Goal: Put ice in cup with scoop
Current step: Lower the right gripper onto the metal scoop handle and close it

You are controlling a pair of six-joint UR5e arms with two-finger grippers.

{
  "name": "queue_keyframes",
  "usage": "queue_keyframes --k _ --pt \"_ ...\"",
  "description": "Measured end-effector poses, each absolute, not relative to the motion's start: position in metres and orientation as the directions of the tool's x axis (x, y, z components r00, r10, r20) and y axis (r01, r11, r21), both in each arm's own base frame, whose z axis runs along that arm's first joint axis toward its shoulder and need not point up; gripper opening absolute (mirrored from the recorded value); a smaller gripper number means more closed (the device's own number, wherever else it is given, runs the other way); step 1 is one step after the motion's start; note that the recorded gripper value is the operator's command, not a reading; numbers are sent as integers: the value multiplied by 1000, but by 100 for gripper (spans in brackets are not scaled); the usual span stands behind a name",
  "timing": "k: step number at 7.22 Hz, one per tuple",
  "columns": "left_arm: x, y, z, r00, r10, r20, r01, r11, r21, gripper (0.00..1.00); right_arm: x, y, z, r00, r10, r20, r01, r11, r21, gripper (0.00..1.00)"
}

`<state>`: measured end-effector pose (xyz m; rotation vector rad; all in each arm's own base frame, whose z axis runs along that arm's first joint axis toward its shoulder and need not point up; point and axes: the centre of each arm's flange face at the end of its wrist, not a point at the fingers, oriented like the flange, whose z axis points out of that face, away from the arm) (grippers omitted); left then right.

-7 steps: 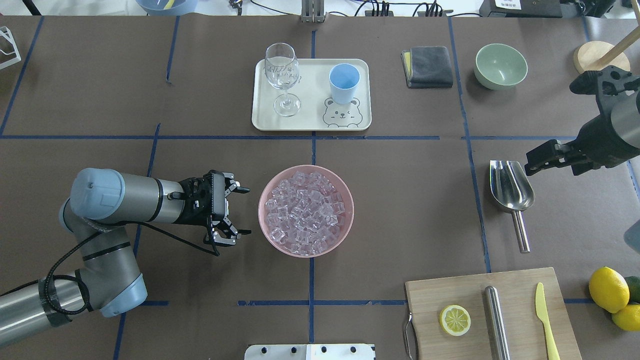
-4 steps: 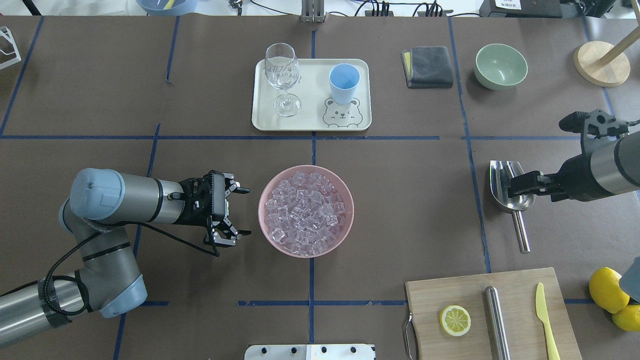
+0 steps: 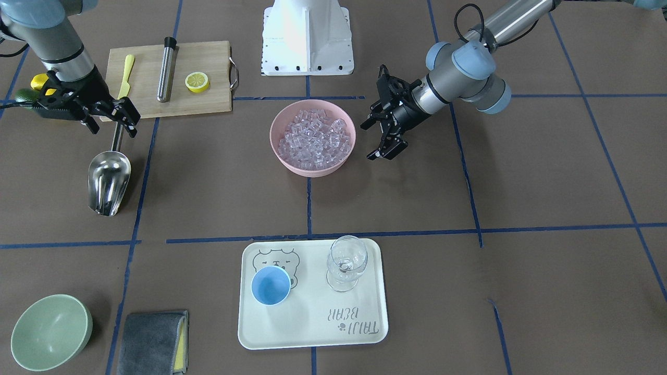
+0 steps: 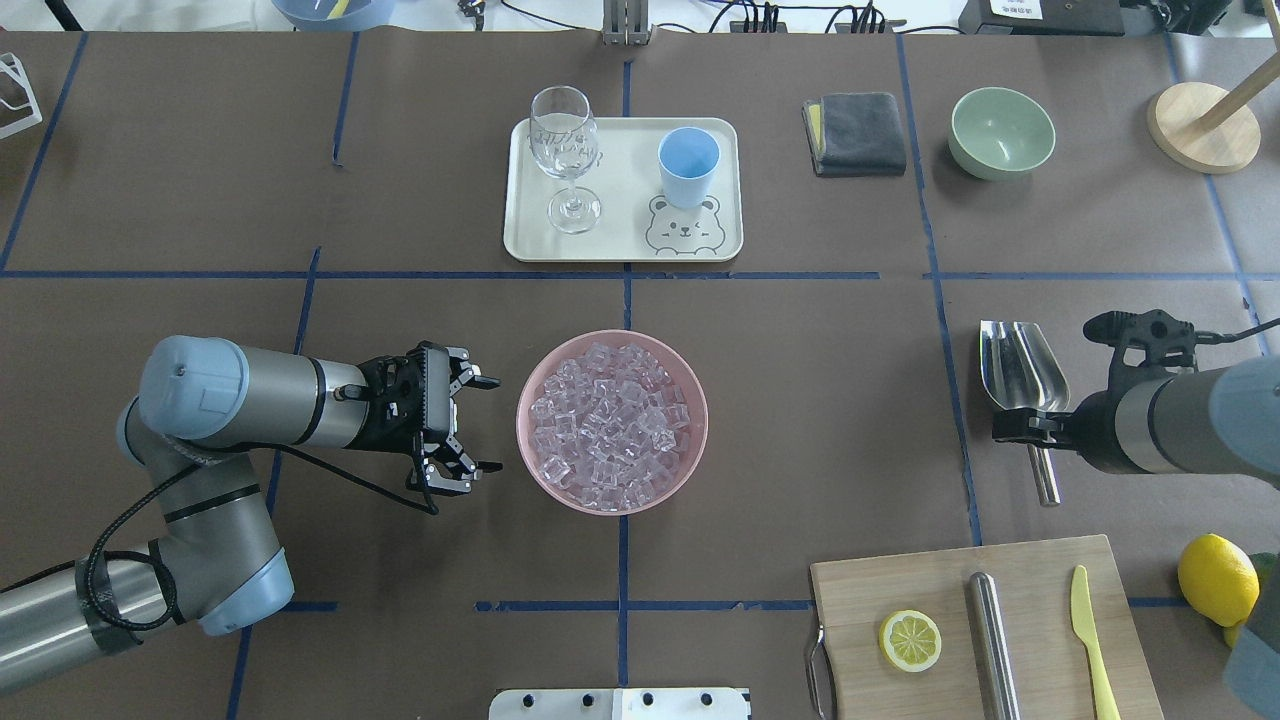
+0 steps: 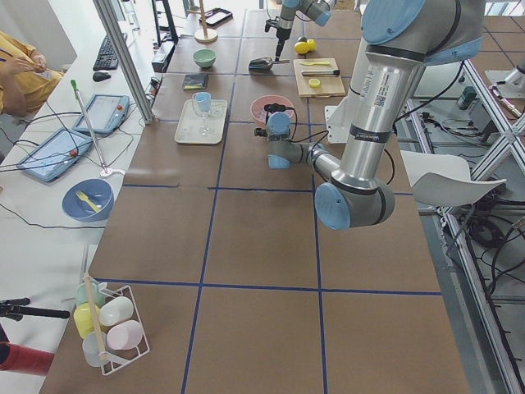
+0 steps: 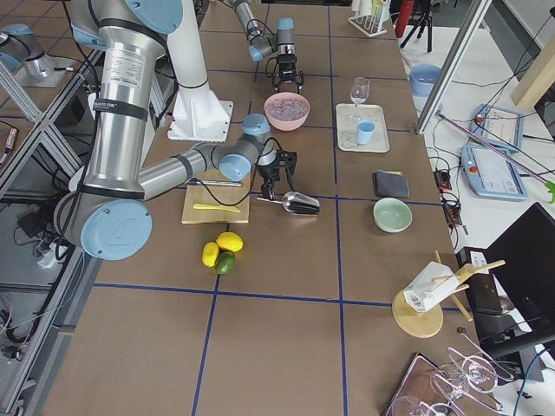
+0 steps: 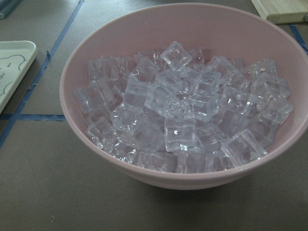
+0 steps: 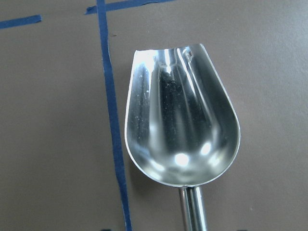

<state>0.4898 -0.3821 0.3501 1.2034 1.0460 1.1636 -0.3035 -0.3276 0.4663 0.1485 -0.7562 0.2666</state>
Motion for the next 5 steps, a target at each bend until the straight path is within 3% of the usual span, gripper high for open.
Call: queue_keyframes --k 3,4,5 --pt "488 -383 349 125 992 15 -89 -4 996 100 -322 -292 499 715 161 681 -329 936 123 82" --pt "488 -383 348 125 992 16 -87 -6 996 100 -323 -289 508 713 153 685 -330 934 135 65" --pt "486 -382 344 125 992 19 -81 -9 997 100 -325 -287 513 713 150 685 -329 934 138 37"
